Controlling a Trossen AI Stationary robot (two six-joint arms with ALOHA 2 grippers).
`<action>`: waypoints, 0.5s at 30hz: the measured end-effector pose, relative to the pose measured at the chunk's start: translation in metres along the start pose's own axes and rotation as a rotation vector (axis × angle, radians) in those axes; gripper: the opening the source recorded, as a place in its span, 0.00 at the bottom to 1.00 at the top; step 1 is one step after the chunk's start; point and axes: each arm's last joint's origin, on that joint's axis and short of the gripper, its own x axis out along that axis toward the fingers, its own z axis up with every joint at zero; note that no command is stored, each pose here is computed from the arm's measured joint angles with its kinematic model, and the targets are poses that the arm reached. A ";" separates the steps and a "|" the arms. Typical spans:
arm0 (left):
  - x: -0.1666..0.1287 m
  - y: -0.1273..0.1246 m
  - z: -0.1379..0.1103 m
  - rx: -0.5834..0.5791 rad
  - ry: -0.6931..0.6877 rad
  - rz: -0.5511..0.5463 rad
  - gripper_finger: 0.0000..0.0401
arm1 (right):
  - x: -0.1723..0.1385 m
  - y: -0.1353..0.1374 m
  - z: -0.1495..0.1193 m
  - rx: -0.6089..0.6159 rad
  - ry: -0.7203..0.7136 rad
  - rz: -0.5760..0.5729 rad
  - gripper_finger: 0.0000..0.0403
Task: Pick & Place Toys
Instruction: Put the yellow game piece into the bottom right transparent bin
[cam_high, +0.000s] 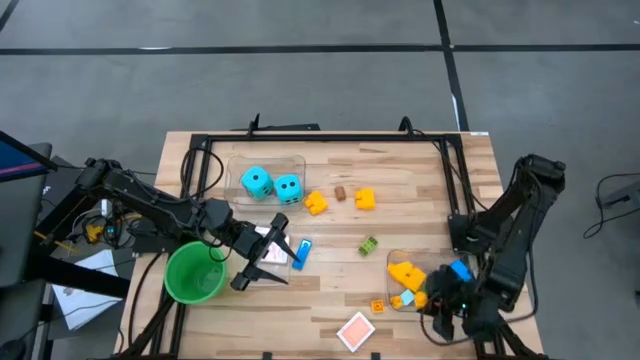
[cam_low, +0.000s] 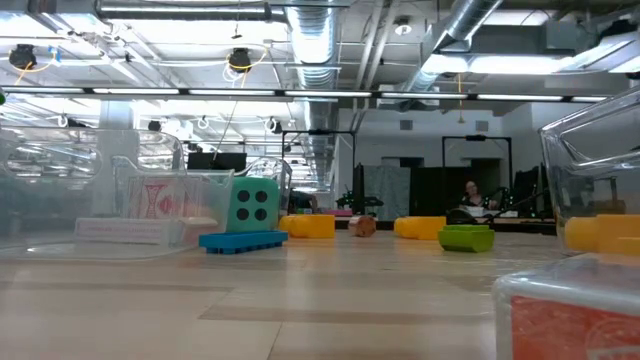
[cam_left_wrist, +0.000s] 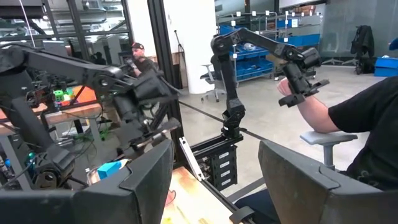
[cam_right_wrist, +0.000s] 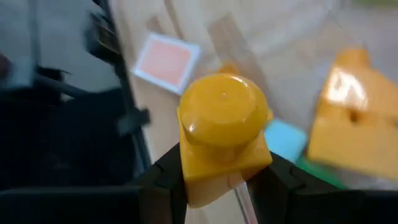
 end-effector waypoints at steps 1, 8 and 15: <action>0.000 0.000 0.000 0.000 0.000 0.000 0.58 | 0.002 0.001 -0.003 0.000 0.026 -0.037 0.30; 0.000 0.000 0.000 0.000 0.000 0.000 0.58 | 0.006 0.005 -0.008 0.041 0.132 -0.263 0.30; 0.000 0.000 0.000 0.001 0.000 0.000 0.58 | 0.009 0.018 0.002 0.035 0.152 -0.269 0.30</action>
